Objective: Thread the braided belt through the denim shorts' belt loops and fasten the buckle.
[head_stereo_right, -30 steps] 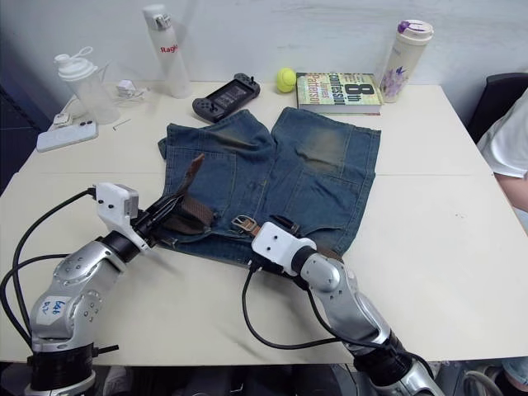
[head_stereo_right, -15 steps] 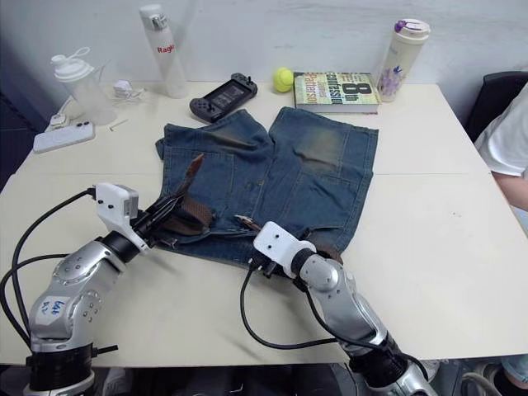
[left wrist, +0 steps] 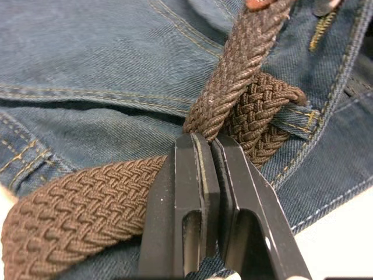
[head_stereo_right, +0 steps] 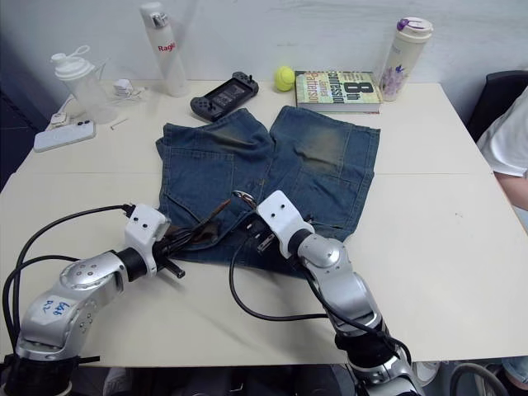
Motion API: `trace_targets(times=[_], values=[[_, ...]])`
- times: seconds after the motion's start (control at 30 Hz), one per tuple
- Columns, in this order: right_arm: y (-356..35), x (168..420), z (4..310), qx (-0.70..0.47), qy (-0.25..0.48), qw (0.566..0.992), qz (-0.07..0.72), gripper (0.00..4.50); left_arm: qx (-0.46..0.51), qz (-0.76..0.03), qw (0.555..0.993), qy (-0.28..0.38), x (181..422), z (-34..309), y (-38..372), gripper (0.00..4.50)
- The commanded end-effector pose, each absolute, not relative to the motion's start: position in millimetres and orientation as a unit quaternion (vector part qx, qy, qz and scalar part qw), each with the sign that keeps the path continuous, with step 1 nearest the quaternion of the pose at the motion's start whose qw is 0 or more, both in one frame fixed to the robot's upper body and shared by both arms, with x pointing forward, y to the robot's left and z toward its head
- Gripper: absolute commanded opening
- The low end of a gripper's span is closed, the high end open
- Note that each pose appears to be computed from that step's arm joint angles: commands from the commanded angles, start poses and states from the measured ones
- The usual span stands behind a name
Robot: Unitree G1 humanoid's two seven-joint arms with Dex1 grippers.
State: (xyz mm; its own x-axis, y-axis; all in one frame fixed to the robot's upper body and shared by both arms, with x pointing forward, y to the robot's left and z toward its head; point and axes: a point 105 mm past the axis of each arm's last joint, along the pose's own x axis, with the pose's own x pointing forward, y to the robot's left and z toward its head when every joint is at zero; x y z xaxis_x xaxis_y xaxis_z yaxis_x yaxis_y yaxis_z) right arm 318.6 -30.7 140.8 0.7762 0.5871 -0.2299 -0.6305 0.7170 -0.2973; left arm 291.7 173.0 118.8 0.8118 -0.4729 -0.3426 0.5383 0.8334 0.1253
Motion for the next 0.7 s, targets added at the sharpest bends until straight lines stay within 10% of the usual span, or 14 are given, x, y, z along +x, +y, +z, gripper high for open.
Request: trace_targets(times=[0.03,0.7], values=[[-25,313,161,-0.185,0.019,0.923,0.337,0.03,0.096,-0.285,0.935,0.188,284,104,162,0.00],[-22,309,165,-0.223,-0.003,0.912,0.345,0.03,0.089,-0.299,0.920,0.235,302,97,148,0.00]])
